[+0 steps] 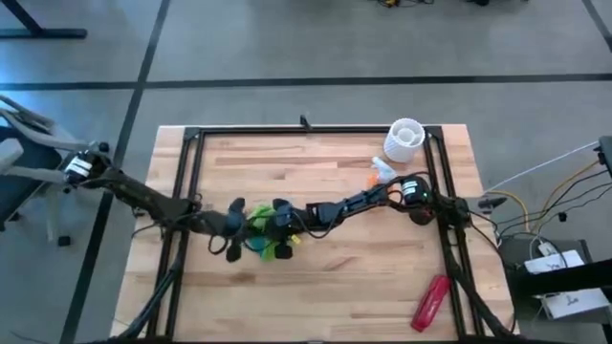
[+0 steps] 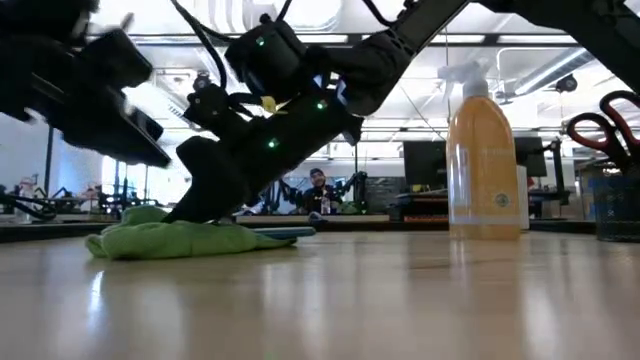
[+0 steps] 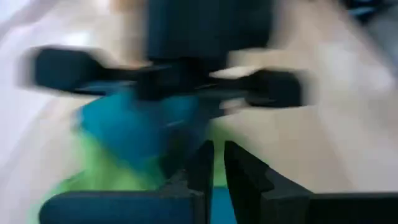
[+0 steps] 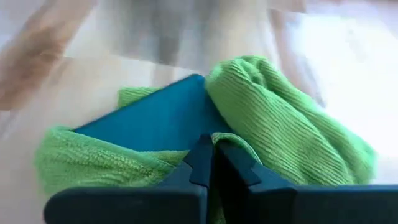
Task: Apply microfiber cloth
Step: Wipe the back and front of the tablet with the green microfiber cloth
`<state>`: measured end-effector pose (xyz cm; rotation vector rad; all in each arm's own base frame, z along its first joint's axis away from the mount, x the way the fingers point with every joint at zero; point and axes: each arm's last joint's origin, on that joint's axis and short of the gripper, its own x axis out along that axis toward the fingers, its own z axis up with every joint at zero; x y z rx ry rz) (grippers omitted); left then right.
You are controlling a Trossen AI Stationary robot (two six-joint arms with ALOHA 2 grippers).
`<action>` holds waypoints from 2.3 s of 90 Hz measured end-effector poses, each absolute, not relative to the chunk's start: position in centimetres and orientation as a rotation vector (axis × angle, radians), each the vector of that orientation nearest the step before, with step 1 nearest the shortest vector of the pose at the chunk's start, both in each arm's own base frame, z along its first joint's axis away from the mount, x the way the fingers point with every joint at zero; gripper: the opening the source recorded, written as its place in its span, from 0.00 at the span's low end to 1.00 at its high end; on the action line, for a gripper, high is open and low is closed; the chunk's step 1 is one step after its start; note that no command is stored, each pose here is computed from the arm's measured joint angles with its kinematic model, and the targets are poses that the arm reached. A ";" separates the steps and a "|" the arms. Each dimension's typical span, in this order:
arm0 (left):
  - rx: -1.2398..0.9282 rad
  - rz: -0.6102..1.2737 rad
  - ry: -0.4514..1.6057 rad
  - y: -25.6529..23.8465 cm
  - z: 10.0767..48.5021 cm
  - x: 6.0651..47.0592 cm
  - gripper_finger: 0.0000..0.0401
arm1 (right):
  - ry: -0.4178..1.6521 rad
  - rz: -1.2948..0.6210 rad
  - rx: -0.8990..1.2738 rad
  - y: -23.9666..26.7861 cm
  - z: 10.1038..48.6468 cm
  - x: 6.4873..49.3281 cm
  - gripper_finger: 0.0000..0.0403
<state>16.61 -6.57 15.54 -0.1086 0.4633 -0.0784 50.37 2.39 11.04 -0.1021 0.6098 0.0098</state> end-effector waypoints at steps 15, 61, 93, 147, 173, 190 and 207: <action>-0.089 -0.128 0.365 -8.4 13.9 16.6 0.05 | 0.606 -0.102 -0.050 2.2 11.0 50.4 0.00; -0.140 0.192 0.553 -8.3 8.3 17.2 0.05 | 0.650 -0.053 -0.037 4.5 13.3 49.4 0.00; -0.179 0.157 0.607 -8.2 8.4 16.8 0.05 | 0.683 -0.058 -0.106 4.0 18.7 47.6 0.14; -0.224 0.191 0.654 -6.6 11.7 13.9 0.05 | 0.669 0.050 -0.002 4.0 13.3 49.4 0.37; -0.286 0.143 0.714 -6.9 11.5 13.7 0.05 | 0.596 0.010 -0.019 1.0 11.8 50.4 0.29; -0.276 0.217 0.789 -6.5 10.7 13.2 0.05 | 0.595 -0.093 0.042 -1.9 11.7 50.4 0.25; -0.178 0.322 0.693 -6.3 10.6 13.6 0.05 | 0.572 -0.008 -0.026 -1.6 11.8 50.5 0.22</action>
